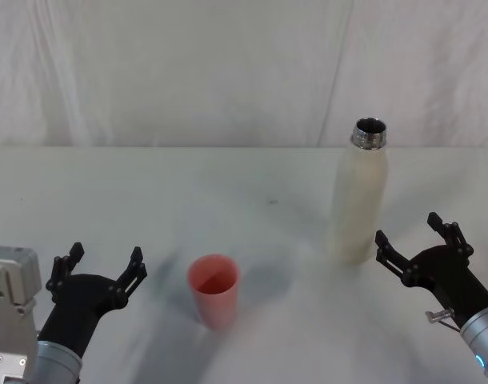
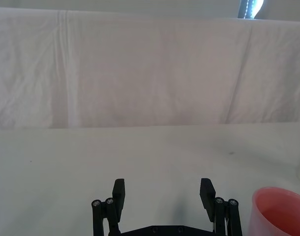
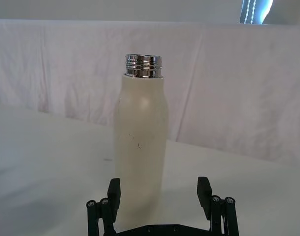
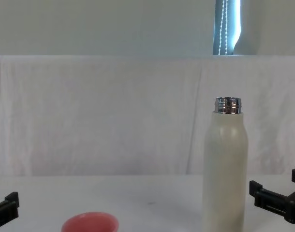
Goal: Grasp the thermos with one hand and pour water into the cup lid.
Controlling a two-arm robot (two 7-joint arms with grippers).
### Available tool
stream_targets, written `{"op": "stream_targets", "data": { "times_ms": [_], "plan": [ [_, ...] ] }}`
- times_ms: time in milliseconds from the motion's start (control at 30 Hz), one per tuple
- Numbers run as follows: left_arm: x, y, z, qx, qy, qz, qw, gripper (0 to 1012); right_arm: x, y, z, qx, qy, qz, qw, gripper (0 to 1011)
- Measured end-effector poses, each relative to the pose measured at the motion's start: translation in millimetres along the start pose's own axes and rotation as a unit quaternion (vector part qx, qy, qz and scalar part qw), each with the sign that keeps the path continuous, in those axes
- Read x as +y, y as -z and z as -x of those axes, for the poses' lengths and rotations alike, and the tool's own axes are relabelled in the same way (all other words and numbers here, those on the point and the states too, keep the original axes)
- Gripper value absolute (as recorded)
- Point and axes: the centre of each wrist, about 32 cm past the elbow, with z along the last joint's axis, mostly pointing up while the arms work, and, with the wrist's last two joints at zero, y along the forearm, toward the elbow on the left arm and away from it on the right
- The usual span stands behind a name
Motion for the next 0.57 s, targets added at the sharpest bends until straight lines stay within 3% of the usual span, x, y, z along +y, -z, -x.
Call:
{"op": "stream_targets", "data": {
  "times_ms": [567],
  "plan": [
    [0.0, 0.0, 0.0, 0.000, 0.000, 0.000, 1.0000, 1001, 0.0, 0.0, 0.0, 0.000, 0.000, 0.000, 1.0000, 1001]
  ]
}}
